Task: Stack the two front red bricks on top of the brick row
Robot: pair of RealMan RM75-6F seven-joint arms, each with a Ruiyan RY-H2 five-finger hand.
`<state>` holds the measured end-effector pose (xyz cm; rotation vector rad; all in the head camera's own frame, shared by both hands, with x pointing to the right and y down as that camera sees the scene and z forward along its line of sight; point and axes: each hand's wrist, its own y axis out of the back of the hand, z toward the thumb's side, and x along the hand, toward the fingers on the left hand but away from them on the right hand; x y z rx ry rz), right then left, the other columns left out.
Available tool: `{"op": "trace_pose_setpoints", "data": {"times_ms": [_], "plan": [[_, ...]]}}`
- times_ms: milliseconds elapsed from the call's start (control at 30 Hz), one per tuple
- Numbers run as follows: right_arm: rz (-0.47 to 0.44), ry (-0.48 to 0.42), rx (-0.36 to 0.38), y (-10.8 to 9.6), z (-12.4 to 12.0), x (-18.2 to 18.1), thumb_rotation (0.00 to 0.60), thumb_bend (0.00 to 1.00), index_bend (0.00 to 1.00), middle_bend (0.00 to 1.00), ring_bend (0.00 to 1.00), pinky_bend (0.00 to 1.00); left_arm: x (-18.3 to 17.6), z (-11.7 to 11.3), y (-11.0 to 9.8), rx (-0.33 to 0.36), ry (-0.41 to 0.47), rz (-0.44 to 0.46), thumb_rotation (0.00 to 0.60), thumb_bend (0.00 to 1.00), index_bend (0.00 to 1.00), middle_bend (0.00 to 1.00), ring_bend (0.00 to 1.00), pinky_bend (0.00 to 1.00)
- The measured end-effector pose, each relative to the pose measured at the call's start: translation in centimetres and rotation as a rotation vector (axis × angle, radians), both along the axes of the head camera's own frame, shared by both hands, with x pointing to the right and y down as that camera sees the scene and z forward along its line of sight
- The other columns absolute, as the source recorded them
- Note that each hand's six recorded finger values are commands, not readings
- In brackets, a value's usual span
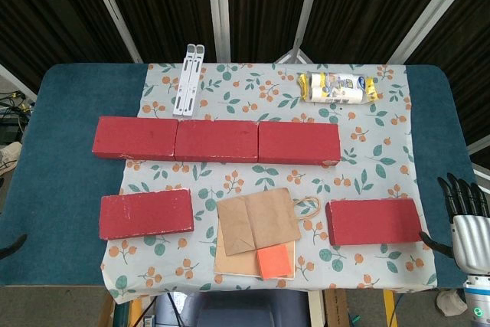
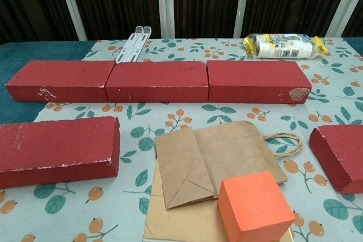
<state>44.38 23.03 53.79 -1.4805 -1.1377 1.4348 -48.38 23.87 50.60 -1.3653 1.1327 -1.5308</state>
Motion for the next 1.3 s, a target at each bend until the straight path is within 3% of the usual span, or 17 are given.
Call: {"op": "trace_pose_setpoints", "data": {"times_ms": [300,567,933,1300], "plan": [[0.014,-0.005,0.001,0.1,-0.1,0.4,0.6,0.04,0.0,0.0,0.0,0.0,0.1,-0.4,0.2,0.008,-0.003,-0.001,0.6,0.0,0.02,0.0,0.0,0.12],[0.031,-0.018,-0.05,0.6,0.3,0.3,0.6,0.03,0.0,0.0,0.0,0.0,0.5,0.1,0.2,-0.008,-0.002,0.012,0.6,0.0,0.02,0.0,0.0,0.12],[-0.059,-0.005,-0.253,3.5,3.6,-1.8,0.6,0.04,0.0,0.0,0.0,0.0,1.2,-0.4,0.0,0.033,0.029,0.055,0.6,0.0,0.02,0.0,0.0,0.12],[-0.16,0.015,-0.352,3.8,6.0,-5.2,0.6,0.04,0.0,0.0,0.0,0.0,0.5,-0.5,0.0,0.04,0.031,0.015,0.6,0.0,0.02,0.0,0.0,0.12]]}}
